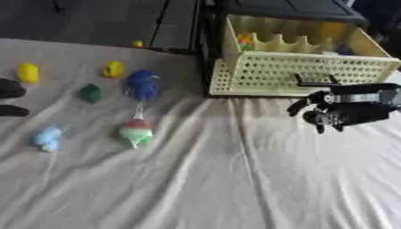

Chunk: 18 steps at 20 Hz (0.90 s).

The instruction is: Pick up objects from table and place into drawer.

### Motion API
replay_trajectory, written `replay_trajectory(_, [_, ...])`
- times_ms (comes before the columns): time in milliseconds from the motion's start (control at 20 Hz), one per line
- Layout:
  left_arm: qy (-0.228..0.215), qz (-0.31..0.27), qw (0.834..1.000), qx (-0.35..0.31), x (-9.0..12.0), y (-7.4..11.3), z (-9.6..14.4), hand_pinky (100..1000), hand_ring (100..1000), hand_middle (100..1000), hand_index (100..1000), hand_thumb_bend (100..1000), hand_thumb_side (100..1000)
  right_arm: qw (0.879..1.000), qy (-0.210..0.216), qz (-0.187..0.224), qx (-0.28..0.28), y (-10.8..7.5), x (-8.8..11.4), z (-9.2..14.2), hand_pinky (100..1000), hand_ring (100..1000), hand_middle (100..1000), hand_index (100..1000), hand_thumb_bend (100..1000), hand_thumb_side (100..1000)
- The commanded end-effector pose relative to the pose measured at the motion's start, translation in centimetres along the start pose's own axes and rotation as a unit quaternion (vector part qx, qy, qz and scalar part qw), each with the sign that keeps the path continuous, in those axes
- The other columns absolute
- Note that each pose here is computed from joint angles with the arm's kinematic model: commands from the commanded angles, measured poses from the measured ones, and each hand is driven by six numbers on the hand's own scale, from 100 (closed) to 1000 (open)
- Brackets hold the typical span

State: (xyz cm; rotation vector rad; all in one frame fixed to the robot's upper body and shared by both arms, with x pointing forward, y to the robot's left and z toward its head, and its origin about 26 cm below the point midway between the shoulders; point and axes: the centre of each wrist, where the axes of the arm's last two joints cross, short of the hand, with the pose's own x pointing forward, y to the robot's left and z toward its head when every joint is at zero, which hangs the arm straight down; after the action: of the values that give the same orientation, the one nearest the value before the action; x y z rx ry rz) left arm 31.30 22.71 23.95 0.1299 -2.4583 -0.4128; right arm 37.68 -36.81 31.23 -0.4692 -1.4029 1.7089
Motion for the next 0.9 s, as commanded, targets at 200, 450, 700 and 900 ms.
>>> replay_trajectory(200, [-0.017,0.001,1.000,-0.007,0.77,-0.08,-0.52,643,739,667,959,100,962,1.000,0.001,0.011,-0.016,-1.61,0.48,1.01,330,548,882,974,100,1000])
replay_trajectory(450, [-0.017,0.003,1.000,-0.011,0.78,-0.13,-0.53,645,739,668,960,100,962,1.000,-0.006,0.014,-0.022,-1.99,0.77,0.93,330,548,883,974,100,1000])
replay_trajectory(700, [-0.020,0.005,1.000,-0.016,0.84,-0.22,-0.62,647,739,669,961,100,963,1.000,0.001,0.010,-0.025,-2.13,0.47,0.84,330,548,883,972,100,1000])
replay_trajectory(900, [-0.019,0.006,1.000,-0.020,0.83,-0.28,-0.59,648,739,668,961,100,965,0.999,0.008,0.006,-0.032,-2.16,-0.01,0.98,328,545,882,970,100,1000])
